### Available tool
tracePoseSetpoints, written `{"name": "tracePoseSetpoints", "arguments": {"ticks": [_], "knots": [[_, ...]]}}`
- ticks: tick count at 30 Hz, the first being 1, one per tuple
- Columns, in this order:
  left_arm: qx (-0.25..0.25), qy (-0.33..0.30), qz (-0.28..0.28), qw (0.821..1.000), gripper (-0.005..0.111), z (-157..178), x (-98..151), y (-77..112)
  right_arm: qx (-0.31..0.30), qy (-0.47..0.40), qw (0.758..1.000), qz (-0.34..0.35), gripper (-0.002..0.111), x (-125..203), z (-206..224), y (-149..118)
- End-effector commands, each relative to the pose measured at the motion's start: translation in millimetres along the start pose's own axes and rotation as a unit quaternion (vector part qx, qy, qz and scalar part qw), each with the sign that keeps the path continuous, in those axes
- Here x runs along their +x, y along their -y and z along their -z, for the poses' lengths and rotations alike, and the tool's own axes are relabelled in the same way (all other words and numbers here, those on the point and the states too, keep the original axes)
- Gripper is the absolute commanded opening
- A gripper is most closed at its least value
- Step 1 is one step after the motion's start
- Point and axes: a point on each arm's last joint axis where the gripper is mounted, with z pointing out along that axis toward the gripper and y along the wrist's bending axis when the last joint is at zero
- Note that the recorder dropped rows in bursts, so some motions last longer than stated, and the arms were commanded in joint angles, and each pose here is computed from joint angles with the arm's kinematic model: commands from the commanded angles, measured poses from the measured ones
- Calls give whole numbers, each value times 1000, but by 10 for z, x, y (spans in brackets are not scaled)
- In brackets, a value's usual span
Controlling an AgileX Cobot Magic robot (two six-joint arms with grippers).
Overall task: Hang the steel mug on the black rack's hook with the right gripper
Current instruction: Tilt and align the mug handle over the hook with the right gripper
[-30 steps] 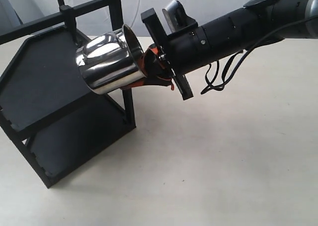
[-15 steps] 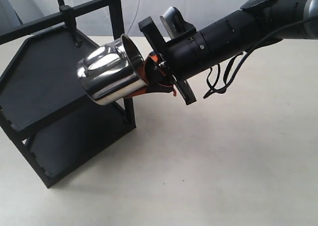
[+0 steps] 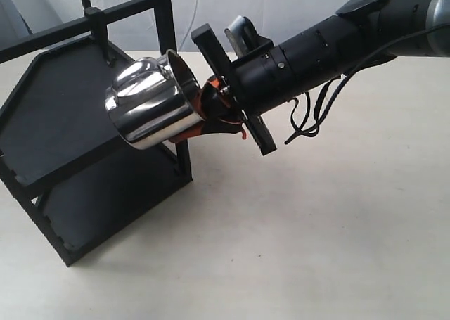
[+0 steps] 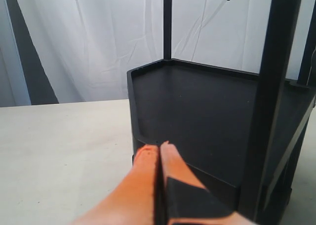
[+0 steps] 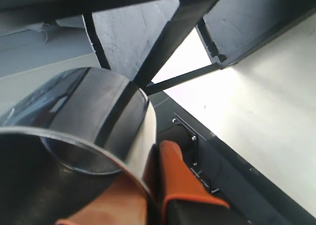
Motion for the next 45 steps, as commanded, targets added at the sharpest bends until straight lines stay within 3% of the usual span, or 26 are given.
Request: {"name": "tracePoseSetpoints", "arguments": {"ticks": [1, 22, 33, 45], "knots": [[3, 5, 1, 1000, 2, 4, -6, 3, -27, 4, 999, -27, -1, -9, 11, -75], [3, 5, 1, 1000, 2, 4, -6, 3, -48, 65, 994, -72, -1, -172, -43, -39], [3, 5, 1, 1000, 2, 4, -6, 3, -65, 7, 991, -120, -1, -219, -184, 146], [3, 5, 1, 1000, 2, 4, -6, 3, -23, 39, 996, -71, -1, -267, -188, 224]]}}
